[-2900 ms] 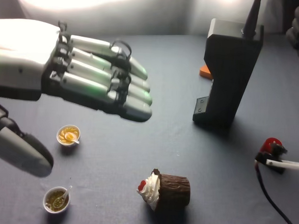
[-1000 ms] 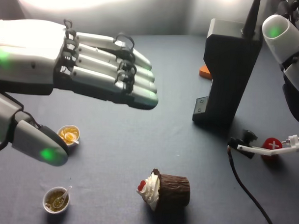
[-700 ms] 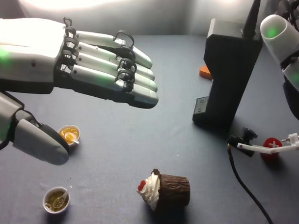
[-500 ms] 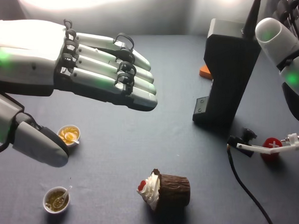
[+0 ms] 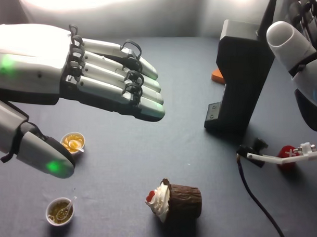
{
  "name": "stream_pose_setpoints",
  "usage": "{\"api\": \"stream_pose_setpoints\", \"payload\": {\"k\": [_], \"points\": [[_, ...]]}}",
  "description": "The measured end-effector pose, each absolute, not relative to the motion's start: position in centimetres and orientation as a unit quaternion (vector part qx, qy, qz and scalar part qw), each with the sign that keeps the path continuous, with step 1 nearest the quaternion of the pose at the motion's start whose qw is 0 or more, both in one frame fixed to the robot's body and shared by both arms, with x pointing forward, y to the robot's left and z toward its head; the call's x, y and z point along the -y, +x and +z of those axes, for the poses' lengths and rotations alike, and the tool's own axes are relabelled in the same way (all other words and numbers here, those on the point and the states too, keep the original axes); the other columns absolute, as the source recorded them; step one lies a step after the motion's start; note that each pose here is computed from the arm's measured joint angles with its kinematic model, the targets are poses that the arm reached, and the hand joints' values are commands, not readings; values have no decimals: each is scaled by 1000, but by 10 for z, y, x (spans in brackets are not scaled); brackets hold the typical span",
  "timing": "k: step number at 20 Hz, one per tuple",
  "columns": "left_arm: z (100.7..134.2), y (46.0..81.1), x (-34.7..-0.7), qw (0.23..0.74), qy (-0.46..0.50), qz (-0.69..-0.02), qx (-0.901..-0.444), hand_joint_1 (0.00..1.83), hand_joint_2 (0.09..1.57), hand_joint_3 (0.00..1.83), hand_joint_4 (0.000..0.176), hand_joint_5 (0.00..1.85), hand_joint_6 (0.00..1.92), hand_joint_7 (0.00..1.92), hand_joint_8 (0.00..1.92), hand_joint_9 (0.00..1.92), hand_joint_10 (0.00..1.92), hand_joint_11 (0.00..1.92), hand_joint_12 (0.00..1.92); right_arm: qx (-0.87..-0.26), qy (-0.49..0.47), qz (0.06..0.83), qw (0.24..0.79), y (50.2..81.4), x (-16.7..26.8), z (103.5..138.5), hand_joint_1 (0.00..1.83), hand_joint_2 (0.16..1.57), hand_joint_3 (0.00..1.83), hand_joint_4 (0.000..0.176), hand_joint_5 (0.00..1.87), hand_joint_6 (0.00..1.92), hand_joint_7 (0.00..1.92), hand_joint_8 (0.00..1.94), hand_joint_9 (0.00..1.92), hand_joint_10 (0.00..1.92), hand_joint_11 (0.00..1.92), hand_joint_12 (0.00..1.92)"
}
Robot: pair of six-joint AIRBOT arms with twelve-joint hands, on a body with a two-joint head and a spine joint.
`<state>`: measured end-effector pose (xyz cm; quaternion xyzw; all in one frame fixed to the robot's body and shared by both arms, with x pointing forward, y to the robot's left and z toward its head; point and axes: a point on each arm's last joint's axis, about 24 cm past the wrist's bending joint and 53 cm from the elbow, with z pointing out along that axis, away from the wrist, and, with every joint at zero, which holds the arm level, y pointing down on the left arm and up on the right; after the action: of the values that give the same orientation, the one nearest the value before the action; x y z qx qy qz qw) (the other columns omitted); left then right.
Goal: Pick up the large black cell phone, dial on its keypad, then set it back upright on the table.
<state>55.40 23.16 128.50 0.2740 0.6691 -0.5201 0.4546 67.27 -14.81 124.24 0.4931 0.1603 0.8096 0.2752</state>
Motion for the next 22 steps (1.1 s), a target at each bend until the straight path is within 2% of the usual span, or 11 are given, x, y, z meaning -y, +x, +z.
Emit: {"api": "stream_pose_setpoints", "payload": {"k": [5, 7, 10, 14, 16, 22], "points": [[1284, 555, -230, 453, 269, -521, -672, 14, 1222, 0, 0, 183, 1, 244, 1, 222, 4, 0, 435, -167, 494, 807, 279, 676, 144, 1233, 773, 942, 12, 0, 0, 0, 0, 0, 0, 0, 0, 0], [1284, 556, -230, 452, 266, -522, -672, 23, 1215, 0, 0, 197, 3, 264, 4, 242, 6, 0, 505, -170, 497, 804, 280, 678, 144, 1228, 802, 925, 2, 0, 0, 0, 0, 0, 0, 0, 0, 0], [1289, 554, -228, 449, 258, -536, -666, 0, 1222, 1, 0, 165, 0, 226, 0, 205, 0, 0, 396, -171, 495, 805, 279, 679, 140, 1227, 801, 952, 13, 0, 0, 0, 0, 0, 0, 0, 0, 0], [1291, 557, -230, 457, 255, -535, -663, 2, 1223, 0, 0, 184, 6, 243, 4, 223, 4, 0, 425, -172, 496, 805, 278, 680, 138, 1225, 821, 978, 19, 0, 0, 0, 0, 0, 0, 0, 0, 0], [1290, 560, -229, 457, 254, -533, -665, 0, 1224, 0, 0, 174, 1, 238, 2, 211, 1, 0, 438, -174, 491, 807, 278, 679, 137, 1226, 900, 943, 0, 0, 0, 0, 0, 0, 0, 0, 0, 0], [1288, 559, -227, 452, 255, -534, -667, 0, 1224, 0, 0, 141, 2, 206, 3, 179, 0, 0, 358, -188, 471, 817, 274, 678, 128, 1234, 882, 925, 0, 0, 2, 0, 0, 0, 0, 0, 0, 0]]}}
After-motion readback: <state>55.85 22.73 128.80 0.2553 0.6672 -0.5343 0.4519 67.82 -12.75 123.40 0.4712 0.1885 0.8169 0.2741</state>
